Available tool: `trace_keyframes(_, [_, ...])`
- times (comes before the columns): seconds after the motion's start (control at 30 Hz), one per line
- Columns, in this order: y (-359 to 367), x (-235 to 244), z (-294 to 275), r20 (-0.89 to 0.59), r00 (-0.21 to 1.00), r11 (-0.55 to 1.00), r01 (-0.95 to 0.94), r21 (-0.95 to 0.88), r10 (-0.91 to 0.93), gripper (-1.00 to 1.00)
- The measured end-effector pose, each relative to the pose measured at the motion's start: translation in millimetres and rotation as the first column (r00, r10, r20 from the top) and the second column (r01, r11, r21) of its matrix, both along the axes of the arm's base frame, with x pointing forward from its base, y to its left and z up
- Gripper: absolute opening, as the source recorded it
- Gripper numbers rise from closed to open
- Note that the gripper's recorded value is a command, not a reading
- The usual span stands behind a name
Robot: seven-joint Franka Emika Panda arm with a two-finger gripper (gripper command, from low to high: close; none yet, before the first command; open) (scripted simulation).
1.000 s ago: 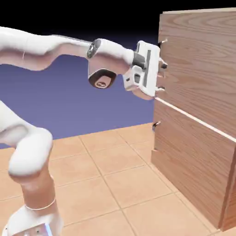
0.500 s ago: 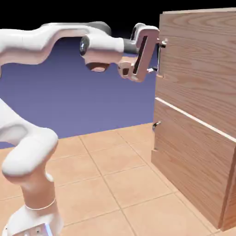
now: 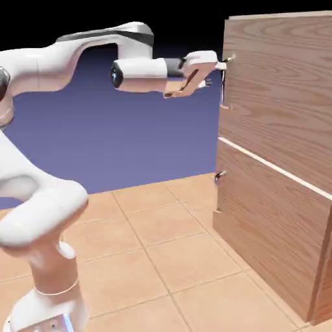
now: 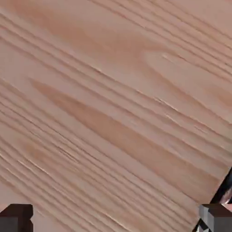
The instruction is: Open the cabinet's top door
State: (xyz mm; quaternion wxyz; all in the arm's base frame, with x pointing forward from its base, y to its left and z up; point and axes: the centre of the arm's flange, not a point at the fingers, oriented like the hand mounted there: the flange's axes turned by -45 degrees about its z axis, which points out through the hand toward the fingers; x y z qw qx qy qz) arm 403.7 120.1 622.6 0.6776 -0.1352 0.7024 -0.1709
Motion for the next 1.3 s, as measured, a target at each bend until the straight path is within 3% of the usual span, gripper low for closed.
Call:
trace_keyframes(0.3, [54, 23, -36, 0.045, 0.999, 0.907, -0.022, 0.421, 0.003, 0.00])
trace_keyframes(0.5, [53, 72, -36, 0.045, 0.999, 0.907, -0.022, 0.421, 0.003, 0.00])
trace_keyframes(0.53, [52, 73, -36, 0.045, 0.999, 0.907, -0.022, 0.421, 0.003, -1.00])
trace_keyframes(1.3, [-12, -63, -36, 0.045, 0.946, 0.853, -0.310, 0.420, 0.321, -1.00])
